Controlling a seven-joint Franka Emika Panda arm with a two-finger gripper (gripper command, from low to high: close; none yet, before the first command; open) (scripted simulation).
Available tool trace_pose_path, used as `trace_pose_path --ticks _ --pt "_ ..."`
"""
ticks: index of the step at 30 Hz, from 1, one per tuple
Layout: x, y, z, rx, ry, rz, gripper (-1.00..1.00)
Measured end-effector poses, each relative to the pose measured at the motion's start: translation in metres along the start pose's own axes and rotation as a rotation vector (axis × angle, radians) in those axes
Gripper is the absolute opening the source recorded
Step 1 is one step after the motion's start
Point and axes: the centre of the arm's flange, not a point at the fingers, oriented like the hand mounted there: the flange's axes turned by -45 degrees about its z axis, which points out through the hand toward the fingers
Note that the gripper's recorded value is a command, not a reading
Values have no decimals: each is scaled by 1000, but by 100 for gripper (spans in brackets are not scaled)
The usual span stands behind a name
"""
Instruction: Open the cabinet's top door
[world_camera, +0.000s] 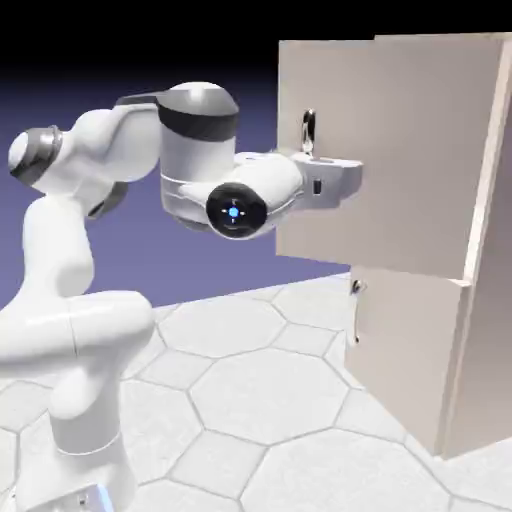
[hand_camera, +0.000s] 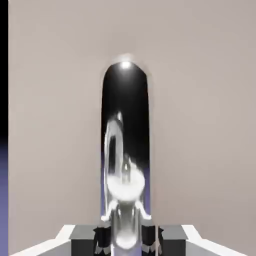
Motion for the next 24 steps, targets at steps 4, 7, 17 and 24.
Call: trace_pose_path --ticks 4,7,17,24 --pt "0 17 -27 104 0 0 -100" --pt "0 30 -45 181 0 0 -100" --pt "0 81 -94 415 0 0 -100" --pt "0 115 -117 553 0 0 -100"
